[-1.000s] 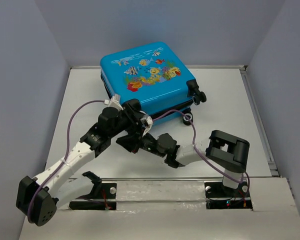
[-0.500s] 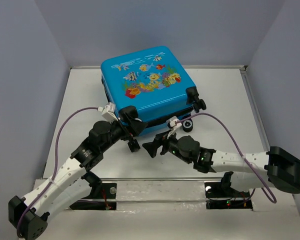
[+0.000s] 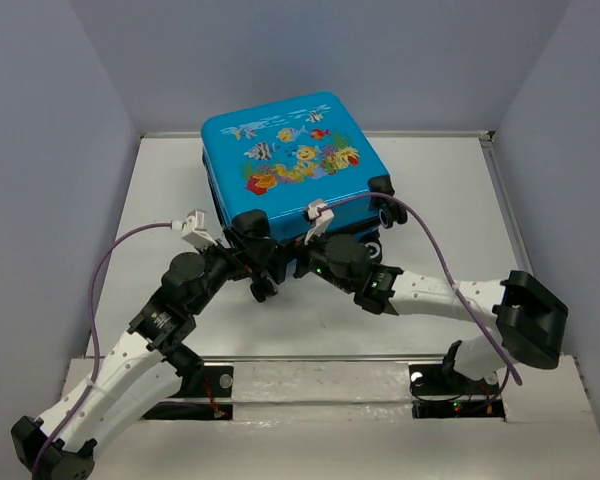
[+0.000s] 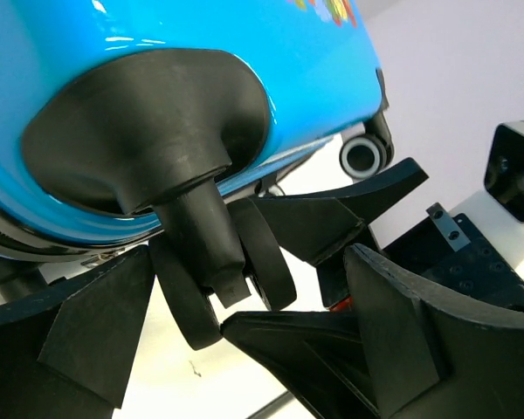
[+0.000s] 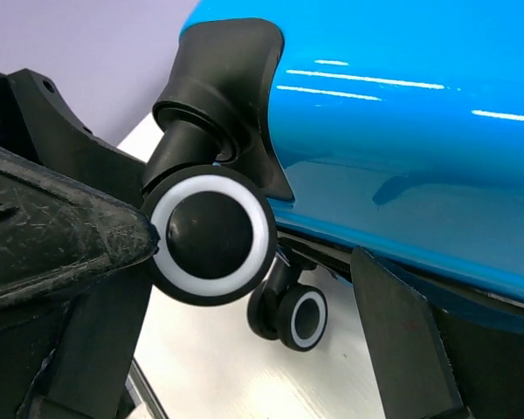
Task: Pack the luggage
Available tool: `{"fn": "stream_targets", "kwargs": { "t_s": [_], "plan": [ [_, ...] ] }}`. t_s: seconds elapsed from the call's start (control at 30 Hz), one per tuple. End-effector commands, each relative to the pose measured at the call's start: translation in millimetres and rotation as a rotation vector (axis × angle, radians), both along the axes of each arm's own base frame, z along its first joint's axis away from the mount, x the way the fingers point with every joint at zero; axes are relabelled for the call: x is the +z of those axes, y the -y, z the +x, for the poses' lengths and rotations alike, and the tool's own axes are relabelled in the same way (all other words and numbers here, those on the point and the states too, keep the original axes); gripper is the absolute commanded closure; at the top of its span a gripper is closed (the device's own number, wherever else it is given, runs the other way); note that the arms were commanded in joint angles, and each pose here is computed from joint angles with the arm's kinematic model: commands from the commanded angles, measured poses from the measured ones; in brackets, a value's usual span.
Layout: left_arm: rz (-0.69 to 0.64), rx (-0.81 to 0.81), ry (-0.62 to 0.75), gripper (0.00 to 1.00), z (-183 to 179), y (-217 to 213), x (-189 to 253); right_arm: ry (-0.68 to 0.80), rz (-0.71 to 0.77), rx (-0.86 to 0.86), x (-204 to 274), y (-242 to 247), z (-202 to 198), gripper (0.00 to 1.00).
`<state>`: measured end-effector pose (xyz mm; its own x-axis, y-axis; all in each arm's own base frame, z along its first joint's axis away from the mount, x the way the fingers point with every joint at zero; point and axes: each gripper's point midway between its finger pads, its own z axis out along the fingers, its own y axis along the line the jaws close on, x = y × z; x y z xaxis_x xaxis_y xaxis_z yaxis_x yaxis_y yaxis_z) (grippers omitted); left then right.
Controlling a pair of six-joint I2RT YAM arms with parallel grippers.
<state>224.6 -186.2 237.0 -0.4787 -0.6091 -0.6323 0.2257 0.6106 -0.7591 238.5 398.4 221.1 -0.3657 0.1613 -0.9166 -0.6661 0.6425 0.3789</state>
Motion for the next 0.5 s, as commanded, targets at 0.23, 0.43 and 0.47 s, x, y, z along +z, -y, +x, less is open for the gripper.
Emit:
{"fn": "stream_targets", "kwargs": {
  "t_s": [0.23,0.43,0.47],
  "plan": [
    [-0.078,0.048,0.14,0.08,4.2,-9.6,34.5,-0.034,0.301,0.175,51.8,-48.5,13.8,0.09],
    [-0.087,0.037,0.142,0.1,5.5,-6.2,36.6,-0.027,0.364,0.324,59.7,-55.1,-12.3,0.06],
    [-0.09,0.037,0.144,0.1,5.7,-6.0,36.3,-0.025,0.377,0.335,62.5,-54.9,-14.6,0.06]
  ]
}}
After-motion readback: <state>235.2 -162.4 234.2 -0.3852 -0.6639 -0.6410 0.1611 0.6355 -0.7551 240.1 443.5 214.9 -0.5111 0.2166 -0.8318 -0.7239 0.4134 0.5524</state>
